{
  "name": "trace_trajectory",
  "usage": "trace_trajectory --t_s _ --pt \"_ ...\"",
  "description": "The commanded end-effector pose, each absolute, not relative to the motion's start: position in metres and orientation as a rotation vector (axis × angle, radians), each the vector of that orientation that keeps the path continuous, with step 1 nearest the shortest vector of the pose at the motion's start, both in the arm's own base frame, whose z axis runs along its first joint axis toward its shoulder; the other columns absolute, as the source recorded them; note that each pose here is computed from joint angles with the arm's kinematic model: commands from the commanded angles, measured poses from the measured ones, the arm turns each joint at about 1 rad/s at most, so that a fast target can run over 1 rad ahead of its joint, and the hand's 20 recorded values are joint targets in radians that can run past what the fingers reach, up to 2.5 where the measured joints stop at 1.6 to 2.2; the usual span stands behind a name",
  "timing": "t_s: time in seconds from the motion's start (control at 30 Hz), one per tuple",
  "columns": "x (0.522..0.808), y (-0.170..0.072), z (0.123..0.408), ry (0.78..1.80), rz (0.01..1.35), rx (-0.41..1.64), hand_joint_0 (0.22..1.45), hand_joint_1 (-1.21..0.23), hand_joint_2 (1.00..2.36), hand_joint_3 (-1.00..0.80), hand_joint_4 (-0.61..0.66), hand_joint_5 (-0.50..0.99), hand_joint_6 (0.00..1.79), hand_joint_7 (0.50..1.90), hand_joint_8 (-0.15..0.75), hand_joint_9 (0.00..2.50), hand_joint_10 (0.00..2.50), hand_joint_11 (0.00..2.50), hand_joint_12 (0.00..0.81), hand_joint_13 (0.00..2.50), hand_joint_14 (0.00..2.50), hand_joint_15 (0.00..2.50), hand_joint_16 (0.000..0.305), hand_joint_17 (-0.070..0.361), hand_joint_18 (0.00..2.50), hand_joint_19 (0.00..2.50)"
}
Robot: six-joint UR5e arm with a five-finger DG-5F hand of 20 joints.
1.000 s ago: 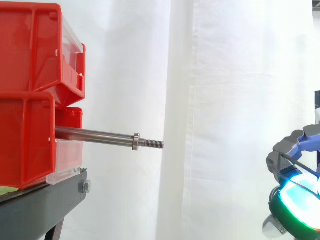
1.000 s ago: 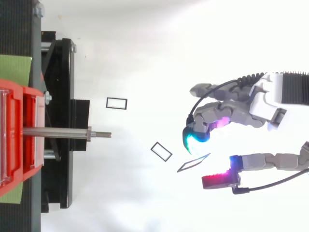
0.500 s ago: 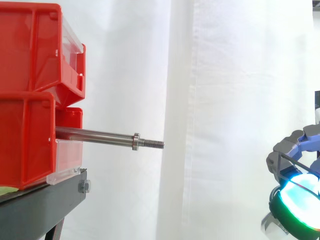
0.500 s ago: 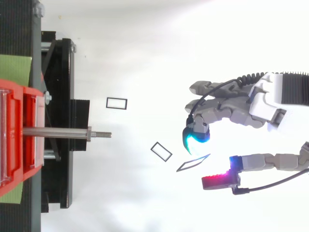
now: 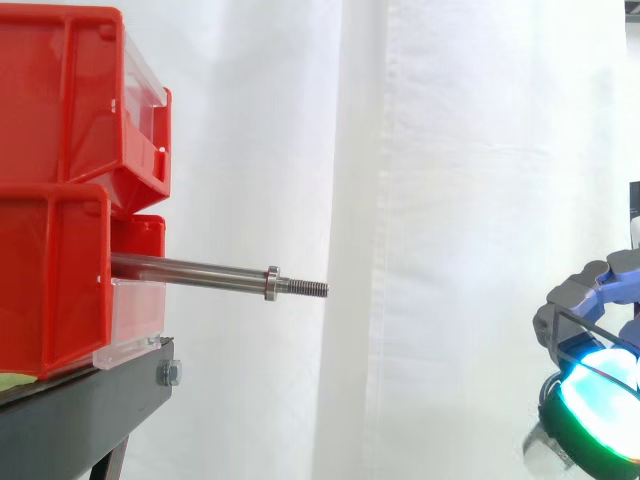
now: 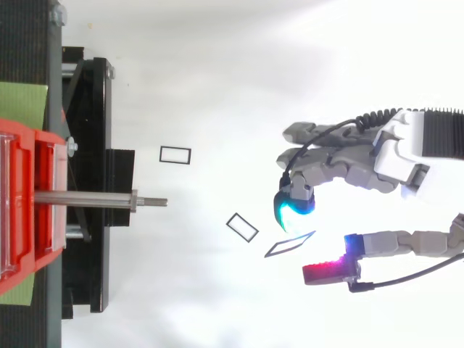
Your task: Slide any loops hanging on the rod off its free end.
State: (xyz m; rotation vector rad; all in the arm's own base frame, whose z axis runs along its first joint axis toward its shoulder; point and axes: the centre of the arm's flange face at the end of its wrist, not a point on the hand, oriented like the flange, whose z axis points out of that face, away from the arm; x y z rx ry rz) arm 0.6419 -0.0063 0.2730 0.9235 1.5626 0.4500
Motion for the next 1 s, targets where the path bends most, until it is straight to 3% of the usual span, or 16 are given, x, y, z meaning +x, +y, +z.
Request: trace_trajectory --t_s 0.0,0.17,0.27,0.47,0.77,0.97 --pt "0.6419 -0.0063 0.2732 1.562 0.450 0.924 0.58 -0.71 1.03 -0.11 -0.19 -0.06 0.74 1.25 0.344 0.38 0.00 0.00 0.445 0.50 0.00 0.00 0.077 0.172 0.87 0.00" --pt "0.6419 -0.0063 0.2732 1.562 0.450 0.924 0.58 -0.71 1.00 -0.11 -0.18 -0.06 0.74 1.26 0.385 0.37 0.00 0.00 0.455 0.51 0.00 0.00 0.082 0.184 0.98 0.00" --pt "0.6419 -0.0063 0.2732 1.562 0.450 0.924 0.58 -0.71 1.00 -0.11 -0.18 -0.06 0.74 1.27 0.390 0.36 0.00 0.00 0.518 0.62 0.00 0.05 0.082 0.185 1.05 0.03" --pt "0.6419 -0.0063 0.2732 1.562 0.450 0.924 0.58 -0.71 1.00 -0.10 -0.18 -0.06 0.73 1.27 0.337 0.26 0.00 0.00 0.539 0.68 0.01 0.25 0.079 0.178 0.92 0.15" --pt "0.6419 -0.0063 0.2732 1.562 0.450 0.924 0.57 -0.70 1.01 -0.11 -0.19 -0.06 0.73 1.27 0.327 0.28 0.00 0.00 0.555 0.61 0.00 0.00 0.082 0.185 0.91 0.11" --pt "0.6419 -0.0053 0.2732 1.563 0.451 0.923 0.57 -0.70 1.00 -0.12 -0.19 -0.06 0.73 1.28 0.313 0.27 0.00 0.00 0.557 0.60 0.00 0.00 0.089 0.200 0.89 0.04"
